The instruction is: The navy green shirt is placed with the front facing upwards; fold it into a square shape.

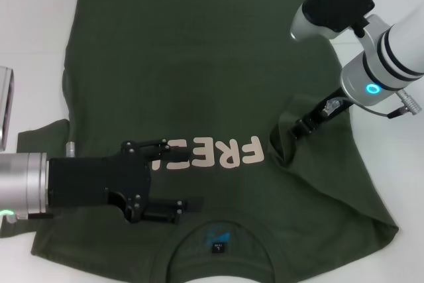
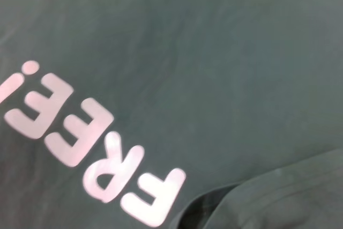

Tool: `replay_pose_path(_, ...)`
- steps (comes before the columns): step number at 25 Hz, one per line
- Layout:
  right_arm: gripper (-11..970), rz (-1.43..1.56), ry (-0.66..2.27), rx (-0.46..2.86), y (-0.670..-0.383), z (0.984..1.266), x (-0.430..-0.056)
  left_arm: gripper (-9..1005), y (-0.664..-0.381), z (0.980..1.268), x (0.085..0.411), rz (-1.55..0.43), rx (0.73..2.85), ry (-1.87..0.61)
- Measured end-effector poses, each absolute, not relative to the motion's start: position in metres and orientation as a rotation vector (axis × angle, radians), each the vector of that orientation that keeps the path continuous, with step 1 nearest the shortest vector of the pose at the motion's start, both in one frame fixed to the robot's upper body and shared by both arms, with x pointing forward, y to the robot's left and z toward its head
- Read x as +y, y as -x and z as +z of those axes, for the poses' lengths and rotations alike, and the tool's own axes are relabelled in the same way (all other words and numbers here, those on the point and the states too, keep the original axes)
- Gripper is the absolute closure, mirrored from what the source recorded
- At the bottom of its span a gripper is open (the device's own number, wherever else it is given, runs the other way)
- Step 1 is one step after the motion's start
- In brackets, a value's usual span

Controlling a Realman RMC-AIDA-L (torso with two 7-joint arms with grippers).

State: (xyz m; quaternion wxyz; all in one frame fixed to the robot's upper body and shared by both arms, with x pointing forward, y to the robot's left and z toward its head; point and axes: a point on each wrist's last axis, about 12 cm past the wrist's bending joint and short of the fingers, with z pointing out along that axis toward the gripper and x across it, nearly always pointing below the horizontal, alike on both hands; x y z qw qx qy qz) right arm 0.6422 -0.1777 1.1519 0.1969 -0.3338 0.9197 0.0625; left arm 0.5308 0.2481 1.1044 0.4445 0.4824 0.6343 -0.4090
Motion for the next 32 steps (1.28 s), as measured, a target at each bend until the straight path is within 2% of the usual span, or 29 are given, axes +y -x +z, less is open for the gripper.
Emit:
replay_pose_path(18,480,0.142,1.023,2.624,-0.633,1.140,-0.169,137,-0.530,1.103,0.249,-1.016,1.577,-1.191)
replay_pose_path(32,482,0.120,1.015,2.588,-0.642,1.132,-0.160,136,-0.530,1.103,0.249,-1.005,1.572,-1.196)
